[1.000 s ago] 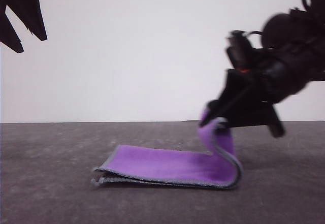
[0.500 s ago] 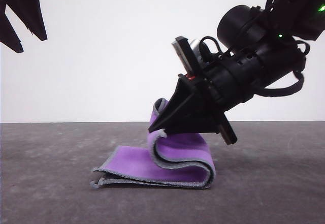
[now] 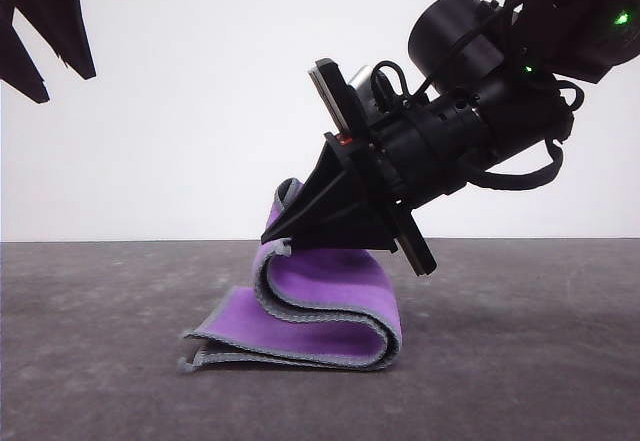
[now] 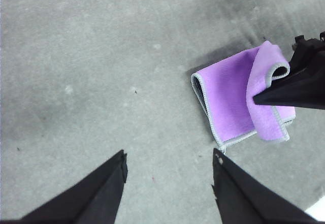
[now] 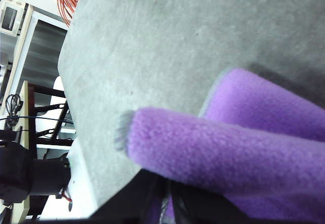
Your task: Fold clothes
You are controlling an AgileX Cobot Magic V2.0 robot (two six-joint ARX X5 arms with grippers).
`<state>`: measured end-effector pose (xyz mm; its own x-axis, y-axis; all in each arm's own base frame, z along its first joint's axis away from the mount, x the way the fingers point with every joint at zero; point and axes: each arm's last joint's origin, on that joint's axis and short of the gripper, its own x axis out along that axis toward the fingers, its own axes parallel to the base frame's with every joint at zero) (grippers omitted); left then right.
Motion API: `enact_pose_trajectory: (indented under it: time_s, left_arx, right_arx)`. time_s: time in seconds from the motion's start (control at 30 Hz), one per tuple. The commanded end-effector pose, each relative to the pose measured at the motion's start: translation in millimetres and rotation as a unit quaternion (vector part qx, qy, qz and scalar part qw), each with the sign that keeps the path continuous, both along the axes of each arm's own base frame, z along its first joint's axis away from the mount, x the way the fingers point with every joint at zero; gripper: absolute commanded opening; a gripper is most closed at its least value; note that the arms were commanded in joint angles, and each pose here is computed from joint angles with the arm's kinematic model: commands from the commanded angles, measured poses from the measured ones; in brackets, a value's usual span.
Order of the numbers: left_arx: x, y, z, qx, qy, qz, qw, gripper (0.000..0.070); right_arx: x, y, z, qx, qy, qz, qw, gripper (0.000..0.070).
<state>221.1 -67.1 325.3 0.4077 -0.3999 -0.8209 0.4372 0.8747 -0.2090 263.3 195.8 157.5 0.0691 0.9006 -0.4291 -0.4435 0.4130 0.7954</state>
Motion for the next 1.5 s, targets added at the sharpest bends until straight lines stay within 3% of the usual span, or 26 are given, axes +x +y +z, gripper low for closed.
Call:
enact_pose_trajectory:
  time_s: [0.0,0.1,0.13,0.27,0.67,0.9,1.17,1.27,1.33,1.4,1.47]
  left_arx:
    - [2,-1,2,-0.002,-0.005,0.000,1.000,0.0319]
    - [2,-1,2,-0.002,-0.005,0.000,1.000,0.0319]
    - [2,-1,2,-0.002,-0.005,0.000,1.000,0.0319]
    - [2,-1,2,-0.002,-0.005,0.000,1.000,0.0319]
    - [2,-1,2,-0.002,-0.005,0.000,1.000,0.0319]
    - [2,-1,2,-0.001,-0.006,-0.002,1.000,0.0319]
    - [2,-1,2,0.005,-0.013,-0.013,1.000,0.0319]
    - [3,-1,3,0.005,-0.022,-0.017,1.000,0.0319]
    - [5,-2,4,0.002,-0.032,-0.016,0.999,0.0319]
    - [6,-2,5,0.000,-0.042,-0.016,0.999,0.0319]
    - [8,-3,7,-0.003,-0.052,-0.016,0.998,0.0319]
  right_arx:
    - [1,5,-4,0.000,0.007,0.004,1.000,0.0007]
    - [1,5,-4,0.002,0.008,0.007,1.000,0.0039]
    - [1,5,-4,0.003,0.008,0.009,1.000,0.0096]
    - [0,6,-4,0.010,0.014,0.020,1.000,0.0430]
    - [0,6,-3,0.012,0.015,0.023,1.000,0.0435]
    - [12,-3,13,0.066,0.019,0.067,0.995,0.0435]
    - [37,-35,47,0.073,-0.029,0.030,0.997,0.0434]
    - [42,-56,57,0.035,-0.057,0.000,0.998,0.0433]
    - [42,-73,62,-0.025,-0.079,-0.034,0.996,0.0432]
    - [39,-89,68,-0.110,-0.104,-0.068,0.986,0.0432]
    - [34,-102,72,-0.197,-0.123,-0.096,0.968,0.0432]
